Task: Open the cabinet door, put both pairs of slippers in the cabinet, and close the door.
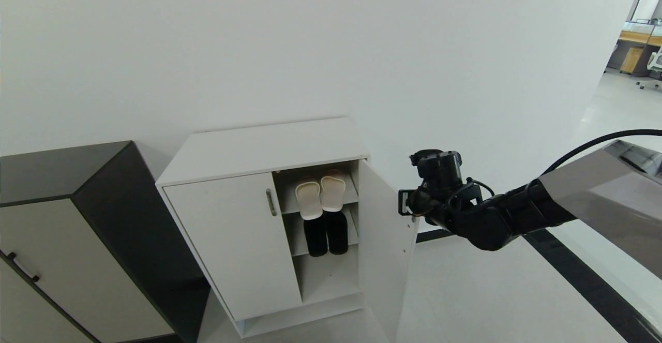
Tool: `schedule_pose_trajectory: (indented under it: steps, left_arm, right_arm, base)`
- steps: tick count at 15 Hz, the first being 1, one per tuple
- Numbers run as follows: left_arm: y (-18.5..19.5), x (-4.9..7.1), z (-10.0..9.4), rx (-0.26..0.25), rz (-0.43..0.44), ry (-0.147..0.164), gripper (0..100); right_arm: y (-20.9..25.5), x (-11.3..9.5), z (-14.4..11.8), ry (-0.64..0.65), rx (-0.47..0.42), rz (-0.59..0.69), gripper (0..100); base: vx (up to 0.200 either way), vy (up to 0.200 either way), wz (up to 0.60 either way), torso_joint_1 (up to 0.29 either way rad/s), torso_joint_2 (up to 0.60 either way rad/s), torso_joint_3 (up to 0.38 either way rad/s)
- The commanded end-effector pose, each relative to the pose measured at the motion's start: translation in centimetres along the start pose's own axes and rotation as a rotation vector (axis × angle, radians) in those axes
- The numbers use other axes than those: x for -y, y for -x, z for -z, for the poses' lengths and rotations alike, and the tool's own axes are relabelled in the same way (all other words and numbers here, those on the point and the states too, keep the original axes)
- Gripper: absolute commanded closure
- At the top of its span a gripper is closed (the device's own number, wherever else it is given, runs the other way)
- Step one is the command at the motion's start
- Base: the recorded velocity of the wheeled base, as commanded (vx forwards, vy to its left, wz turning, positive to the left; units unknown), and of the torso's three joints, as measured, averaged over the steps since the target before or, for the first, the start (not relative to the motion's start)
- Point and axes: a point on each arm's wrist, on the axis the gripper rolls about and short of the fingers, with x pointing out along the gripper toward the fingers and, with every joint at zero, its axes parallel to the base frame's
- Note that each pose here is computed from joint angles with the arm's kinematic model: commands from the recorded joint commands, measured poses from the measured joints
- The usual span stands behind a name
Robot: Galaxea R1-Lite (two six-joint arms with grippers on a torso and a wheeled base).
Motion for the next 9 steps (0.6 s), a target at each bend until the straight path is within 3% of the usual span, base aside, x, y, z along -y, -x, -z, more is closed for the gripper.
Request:
schedule_pose_trajectory:
  steps: [1, 6, 9]
  left_arm:
    - [0.0, 0.0, 0.0, -0.002, 0.0, 0.0, 100]
    - [0.0, 0.0, 0.0, -0.002, 0.0, 0.0, 100]
    - [0.0, 0.0, 0.0, -0.002, 0.0, 0.0, 100]
  right_arm:
    - [2.7, -1.4, -0.9, 0.003, 0.031, -0.052, 100]
    - [2.6, -1.3, 1.4, 0.107, 0.124, -0.101, 100]
    - [2.6, -1.2, 1.9, 0.122, 0.124, -0.128, 100]
  base:
    - [0.0, 0.0, 0.0, 0.0, 0.0, 0.0]
    - [0.0, 0.0, 0.0, 0.0, 0.0, 0.0]
    - [0.0, 0.0, 0.0, 0.0, 0.0, 0.0]
